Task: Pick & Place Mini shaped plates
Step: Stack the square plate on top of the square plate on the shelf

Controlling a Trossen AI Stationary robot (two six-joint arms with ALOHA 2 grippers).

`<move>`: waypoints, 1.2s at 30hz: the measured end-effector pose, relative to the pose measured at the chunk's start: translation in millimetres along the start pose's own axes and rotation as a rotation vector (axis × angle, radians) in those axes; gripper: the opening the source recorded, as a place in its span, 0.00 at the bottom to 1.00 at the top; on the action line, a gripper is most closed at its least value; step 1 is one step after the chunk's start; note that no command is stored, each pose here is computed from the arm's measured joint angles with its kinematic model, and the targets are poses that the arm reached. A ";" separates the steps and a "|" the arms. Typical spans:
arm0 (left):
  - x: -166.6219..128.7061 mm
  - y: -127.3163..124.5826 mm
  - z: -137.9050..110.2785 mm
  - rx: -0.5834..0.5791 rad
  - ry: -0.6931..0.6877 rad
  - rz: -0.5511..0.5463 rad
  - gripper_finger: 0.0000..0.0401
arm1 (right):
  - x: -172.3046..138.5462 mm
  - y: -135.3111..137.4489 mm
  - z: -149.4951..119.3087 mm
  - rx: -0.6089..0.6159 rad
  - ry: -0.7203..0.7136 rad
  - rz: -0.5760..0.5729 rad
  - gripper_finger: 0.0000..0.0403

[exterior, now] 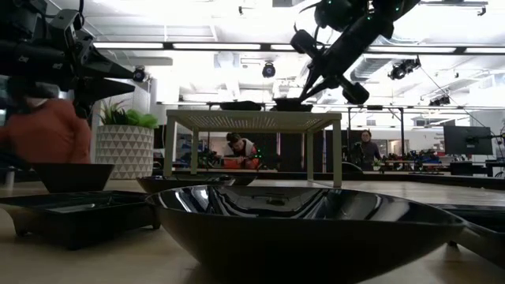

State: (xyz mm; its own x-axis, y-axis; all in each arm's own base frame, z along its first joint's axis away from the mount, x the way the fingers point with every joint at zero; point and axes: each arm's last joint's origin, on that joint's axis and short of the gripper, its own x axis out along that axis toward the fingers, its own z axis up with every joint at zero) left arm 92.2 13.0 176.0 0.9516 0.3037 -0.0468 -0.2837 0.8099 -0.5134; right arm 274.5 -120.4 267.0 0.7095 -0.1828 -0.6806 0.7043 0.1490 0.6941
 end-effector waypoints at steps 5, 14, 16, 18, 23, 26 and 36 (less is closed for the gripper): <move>0.0 0.0 0.0 0.000 0.000 0.000 0.33 | -0.2 -0.8 1.1 -0.008 -0.003 -0.004 0.00; 0.0 0.0 0.1 0.000 0.000 0.000 0.33 | -0.2 -2.2 1.5 -0.031 -0.009 -0.020 0.00; 0.0 0.0 -0.1 0.000 0.000 0.000 0.33 | -0.2 -2.2 1.5 -0.039 -0.011 -0.021 0.00; 0.0 0.0 0.0 0.000 0.000 0.000 0.33 | -0.2 -2.2 1.5 -0.047 -0.011 -0.020 0.00; 0.0 0.0 0.0 0.000 0.000 0.000 0.33 | -0.2 -2.2 1.5 -0.048 -0.011 -0.020 0.02; 0.0 0.0 0.0 0.000 0.000 0.000 0.33 | -0.2 -2.2 1.5 -0.048 -0.011 -0.021 0.04; 0.0 0.0 0.0 0.000 0.000 0.000 0.33 | -0.2 -2.0 1.6 -0.056 -0.010 -0.018 0.12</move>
State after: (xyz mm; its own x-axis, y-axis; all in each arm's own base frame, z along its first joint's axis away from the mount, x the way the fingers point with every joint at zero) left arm 92.2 13.0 176.0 0.9515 0.3039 -0.0471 -0.2841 0.8100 -0.5130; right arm 272.9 -122.2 266.1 0.6966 -0.1952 -0.6903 0.7174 0.1997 0.6674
